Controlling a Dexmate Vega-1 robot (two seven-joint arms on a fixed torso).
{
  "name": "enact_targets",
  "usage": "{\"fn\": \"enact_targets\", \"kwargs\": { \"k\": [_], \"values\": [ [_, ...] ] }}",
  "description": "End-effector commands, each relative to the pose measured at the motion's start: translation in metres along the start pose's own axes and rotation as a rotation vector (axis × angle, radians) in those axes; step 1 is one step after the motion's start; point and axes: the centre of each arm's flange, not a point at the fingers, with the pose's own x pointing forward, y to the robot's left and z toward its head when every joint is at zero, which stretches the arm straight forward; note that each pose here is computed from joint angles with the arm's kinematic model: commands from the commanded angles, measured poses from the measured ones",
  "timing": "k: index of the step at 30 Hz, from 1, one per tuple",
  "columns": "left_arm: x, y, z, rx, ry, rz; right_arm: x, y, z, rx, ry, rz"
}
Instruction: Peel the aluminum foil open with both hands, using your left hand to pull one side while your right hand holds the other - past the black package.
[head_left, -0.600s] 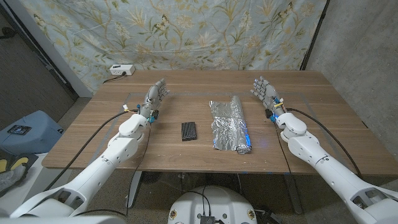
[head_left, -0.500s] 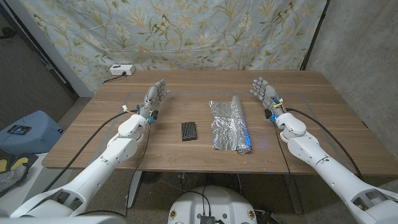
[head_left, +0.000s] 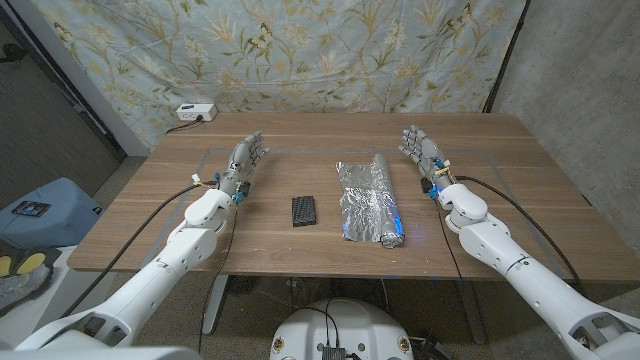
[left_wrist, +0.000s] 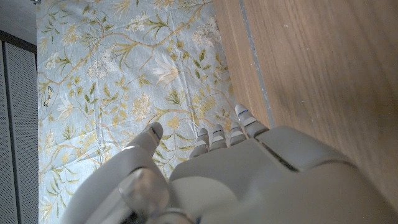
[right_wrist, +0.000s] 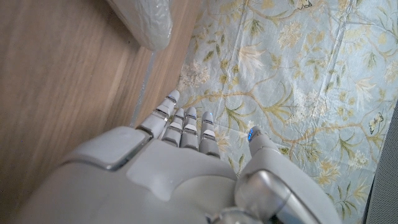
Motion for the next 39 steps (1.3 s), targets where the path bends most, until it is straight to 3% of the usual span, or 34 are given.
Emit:
{"fn": "enact_targets", "kwargs": {
  "k": [1,8,19,39],
  "values": [
    [-0.003,0.001,0.005,0.007,-0.010,-0.003,-0.004,0.007,0.014,-0.065,-0.007,-0.029],
    [-0.001,0.000,0.013,0.007,-0.018,-0.003,-0.009,0.010,0.033,-0.135,-0.012,-0.044],
    [0.003,-0.002,0.017,0.016,-0.028,0.001,-0.014,0.024,0.050,-0.229,0.004,-0.082],
    [0.009,-0.002,0.021,0.036,-0.055,-0.037,-0.039,0.058,0.077,-0.414,0.112,-0.146]
  ]
}}
